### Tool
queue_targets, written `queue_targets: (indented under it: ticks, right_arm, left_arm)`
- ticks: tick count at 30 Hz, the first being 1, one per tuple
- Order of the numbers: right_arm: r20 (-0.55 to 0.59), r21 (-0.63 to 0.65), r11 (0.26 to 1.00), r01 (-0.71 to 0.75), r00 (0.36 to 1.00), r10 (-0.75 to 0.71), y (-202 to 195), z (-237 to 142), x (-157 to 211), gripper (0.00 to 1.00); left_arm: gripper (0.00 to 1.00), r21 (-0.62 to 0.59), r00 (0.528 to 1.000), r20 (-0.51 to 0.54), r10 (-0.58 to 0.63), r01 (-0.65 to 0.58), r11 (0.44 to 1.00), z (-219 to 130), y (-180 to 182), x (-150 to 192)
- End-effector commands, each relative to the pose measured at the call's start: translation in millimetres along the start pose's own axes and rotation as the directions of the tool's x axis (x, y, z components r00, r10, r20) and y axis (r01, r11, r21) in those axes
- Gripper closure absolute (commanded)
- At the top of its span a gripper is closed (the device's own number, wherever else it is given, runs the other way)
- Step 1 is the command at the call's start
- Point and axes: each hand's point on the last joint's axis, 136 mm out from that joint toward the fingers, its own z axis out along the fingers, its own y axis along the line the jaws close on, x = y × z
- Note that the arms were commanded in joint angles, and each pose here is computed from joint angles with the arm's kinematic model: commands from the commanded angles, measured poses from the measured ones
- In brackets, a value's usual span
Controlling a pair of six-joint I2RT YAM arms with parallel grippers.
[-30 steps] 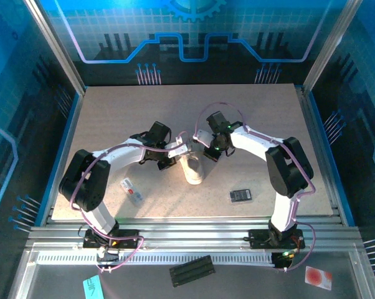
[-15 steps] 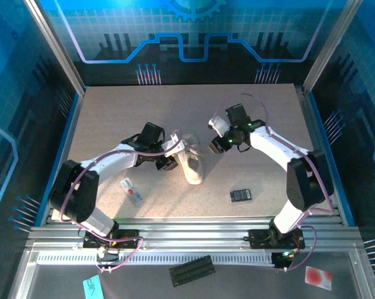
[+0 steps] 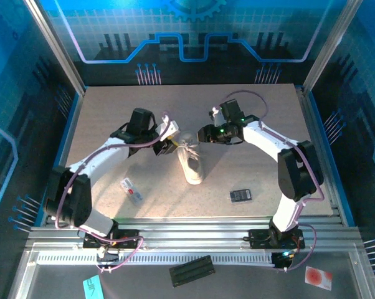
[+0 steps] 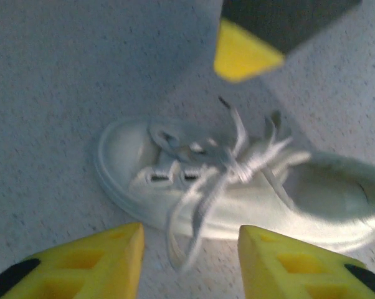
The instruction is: Tie the shoes
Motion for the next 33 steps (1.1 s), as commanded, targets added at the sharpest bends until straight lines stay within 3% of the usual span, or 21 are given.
queue_targets:
  ticks: [1,11,21,29,33]
  right_arm:
    - [-0.021,-0.08,0.987,-0.142,0.99,0.141,20,10,1,0.44]
    - [-0.083,-0.072,0.981,-0.182,0.981,0.176,27,34,23,0.45]
    - [-0.044,-0.076,0.985,-0.156,0.987,0.153,32,33,15,0.5]
    - [-0.041,-0.051,0.993,-0.109,0.993,0.107,35,38,17,0.53]
    - [-0.041,-0.033,0.996,-0.077,0.996,0.076,37,43,14,0.62]
  left_arm:
    - [0.61,0.051,0.999,0.016,-0.036,0.035,0.998,15,8,-10]
    - [0.72,0.102,0.991,-0.052,-0.123,0.128,0.986,53,8,6]
    - [0.76,0.129,0.982,-0.13,-0.139,0.155,0.979,49,-42,35]
    - [0.76,0.129,0.977,-0.161,-0.141,0.162,0.978,49,-50,40]
    - [0.77,0.133,0.973,-0.187,-0.133,0.159,0.978,54,-52,41]
